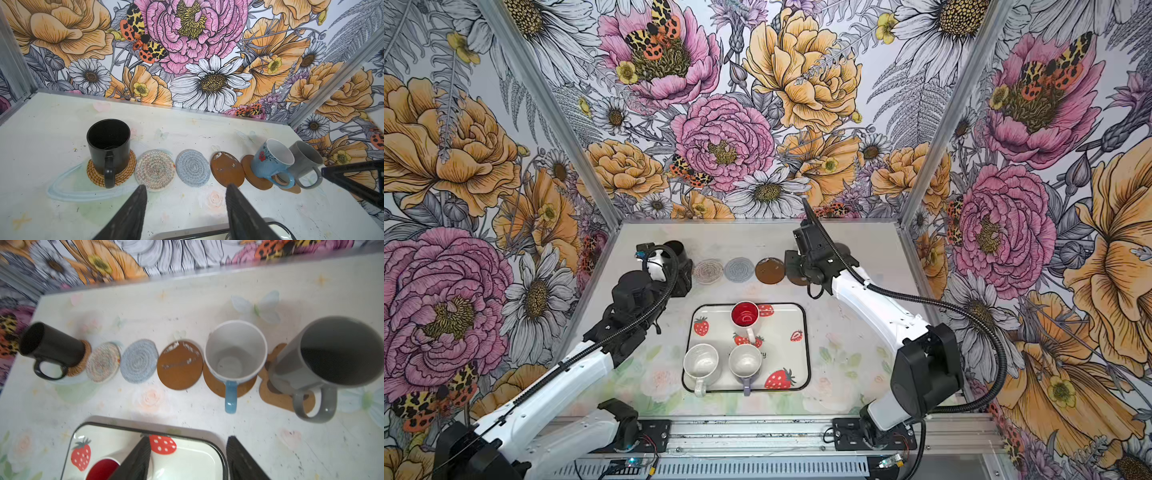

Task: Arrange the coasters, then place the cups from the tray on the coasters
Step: 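Open and raise the right gripper off the blue-handled mug, then move the left gripper over the speckled white mug on the tray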

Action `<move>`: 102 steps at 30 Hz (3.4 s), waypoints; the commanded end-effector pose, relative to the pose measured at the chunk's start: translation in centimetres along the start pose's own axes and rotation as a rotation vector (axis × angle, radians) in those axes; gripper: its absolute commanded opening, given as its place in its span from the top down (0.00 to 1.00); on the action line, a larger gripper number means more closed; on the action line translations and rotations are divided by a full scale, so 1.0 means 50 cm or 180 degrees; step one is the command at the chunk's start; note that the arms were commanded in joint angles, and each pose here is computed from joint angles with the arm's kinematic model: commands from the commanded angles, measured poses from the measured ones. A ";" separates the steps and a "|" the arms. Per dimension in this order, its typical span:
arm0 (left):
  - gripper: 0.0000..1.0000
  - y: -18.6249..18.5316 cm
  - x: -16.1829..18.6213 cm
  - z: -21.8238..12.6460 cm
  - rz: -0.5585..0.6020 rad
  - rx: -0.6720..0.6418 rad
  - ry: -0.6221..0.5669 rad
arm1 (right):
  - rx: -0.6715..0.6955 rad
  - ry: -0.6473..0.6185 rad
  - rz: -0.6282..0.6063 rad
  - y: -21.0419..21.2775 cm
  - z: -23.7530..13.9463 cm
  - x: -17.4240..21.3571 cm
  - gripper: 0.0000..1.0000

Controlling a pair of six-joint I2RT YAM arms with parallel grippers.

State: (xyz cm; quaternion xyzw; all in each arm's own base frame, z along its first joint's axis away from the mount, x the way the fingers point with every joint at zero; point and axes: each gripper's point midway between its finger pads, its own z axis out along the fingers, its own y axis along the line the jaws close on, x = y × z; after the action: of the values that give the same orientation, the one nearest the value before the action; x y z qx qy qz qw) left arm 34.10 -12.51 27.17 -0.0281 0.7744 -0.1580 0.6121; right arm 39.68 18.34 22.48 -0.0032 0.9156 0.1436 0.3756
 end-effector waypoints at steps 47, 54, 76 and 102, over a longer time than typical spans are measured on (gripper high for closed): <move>0.28 -0.085 0.236 -0.295 0.0532 0.0236 0.2920 | -0.0633 -0.1078 0.0659 -0.009 -0.033 -0.079 0.34; 0.29 -0.084 0.307 -0.349 0.0354 0.0278 0.3206 | -0.0660 -0.0996 0.0655 -0.004 -0.010 -0.076 0.35; 0.29 -0.072 0.440 -0.385 0.0147 -0.0003 0.3419 | -0.0698 -0.0928 0.0674 0.001 0.004 -0.069 0.35; 0.42 -0.059 0.496 -0.345 0.0112 -0.0194 0.3296 | -0.0676 -0.0890 0.0676 -0.002 0.014 -0.066 0.34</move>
State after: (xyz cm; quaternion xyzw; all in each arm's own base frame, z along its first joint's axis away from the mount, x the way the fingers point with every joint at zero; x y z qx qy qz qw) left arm 10.44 -17.27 8.34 0.0540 0.9826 -0.1155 0.1351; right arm 41.82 17.98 23.23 0.0731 0.8375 0.2696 0.4696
